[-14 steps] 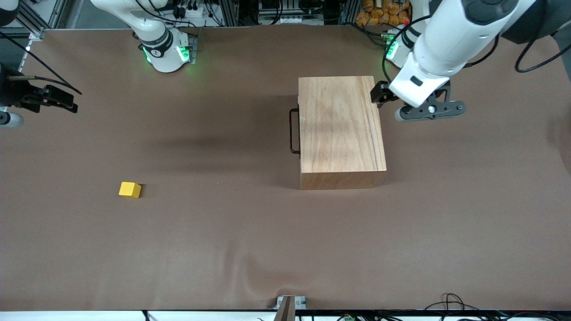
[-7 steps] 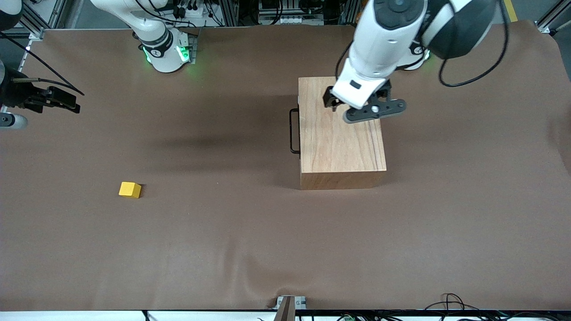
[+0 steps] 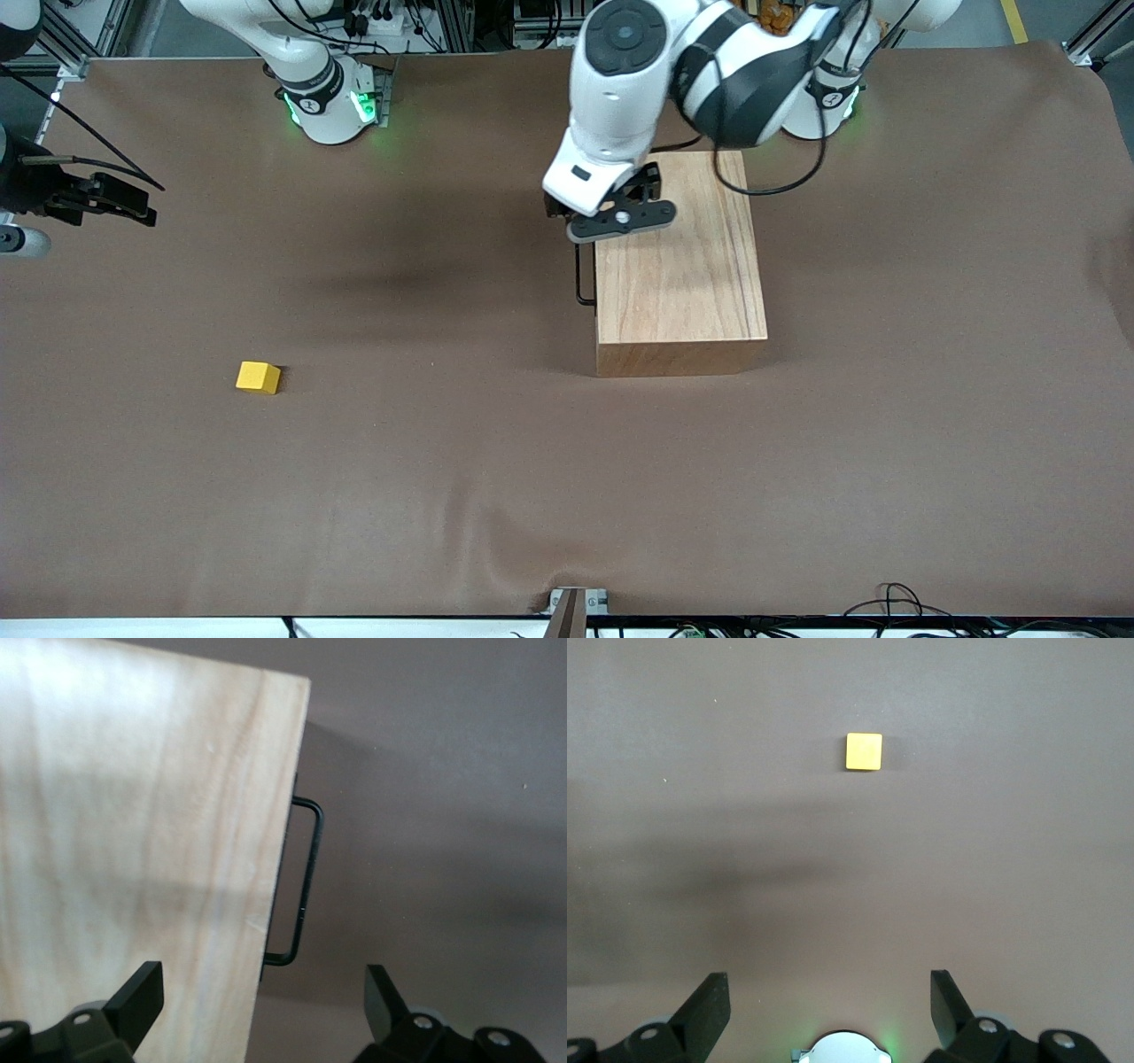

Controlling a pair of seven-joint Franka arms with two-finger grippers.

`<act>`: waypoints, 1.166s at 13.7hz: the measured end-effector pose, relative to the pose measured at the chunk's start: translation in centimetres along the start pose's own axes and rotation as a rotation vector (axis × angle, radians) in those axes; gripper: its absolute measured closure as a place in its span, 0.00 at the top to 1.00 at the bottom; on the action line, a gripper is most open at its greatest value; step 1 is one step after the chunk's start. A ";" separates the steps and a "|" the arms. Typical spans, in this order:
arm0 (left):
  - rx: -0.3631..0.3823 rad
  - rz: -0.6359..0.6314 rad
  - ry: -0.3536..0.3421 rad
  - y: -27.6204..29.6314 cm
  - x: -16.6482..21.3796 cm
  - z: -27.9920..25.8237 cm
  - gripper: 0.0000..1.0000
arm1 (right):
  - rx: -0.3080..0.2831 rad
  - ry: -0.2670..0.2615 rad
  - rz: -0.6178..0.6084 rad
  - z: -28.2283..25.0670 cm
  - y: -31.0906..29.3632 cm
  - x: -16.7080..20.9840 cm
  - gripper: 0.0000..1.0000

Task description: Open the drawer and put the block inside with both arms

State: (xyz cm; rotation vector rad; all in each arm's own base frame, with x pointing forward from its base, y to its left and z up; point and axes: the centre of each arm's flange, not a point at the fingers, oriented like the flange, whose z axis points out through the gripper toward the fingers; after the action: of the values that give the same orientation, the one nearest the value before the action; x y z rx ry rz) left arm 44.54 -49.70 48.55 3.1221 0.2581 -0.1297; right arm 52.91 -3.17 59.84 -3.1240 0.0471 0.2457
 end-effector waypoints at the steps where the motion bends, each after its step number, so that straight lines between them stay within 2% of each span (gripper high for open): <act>1: 0.038 0.021 0.030 1.3 -1.1 1.5 1.00 | 0.000 0.000 0.001 0.0 0.0 0.0 1.00; 3: 0.094 0.048 0.075 3.9 -3.7 4.3 1.00 | 0.000 0.001 0.000 0.0 0.0 0.0 1.00; 5: 0.121 0.074 0.076 5.6 -5.4 6.6 1.00 | 0.000 0.003 -0.001 -0.1 0.0 0.0 1.00; 7: 0.110 0.081 0.082 6.4 -5.3 8.0 1.00 | 0.000 0.012 -0.002 -0.2 -0.1 0.1 1.00; 11: 0.128 0.160 0.159 7.2 -3.7 10.8 1.00 | 0.000 0.011 -0.003 -0.2 -0.2 0.1 1.00; 16: 0.129 0.221 0.153 7.9 -3.3 13.5 1.00 | 0.000 0.011 -0.004 -0.1 -0.2 0.1 1.00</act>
State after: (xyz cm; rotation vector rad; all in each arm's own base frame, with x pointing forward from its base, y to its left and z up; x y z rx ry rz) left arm 41.46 -58.21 35.40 3.2640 -0.1008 0.0983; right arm 53.02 -2.96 59.98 -3.1255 0.0410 0.2290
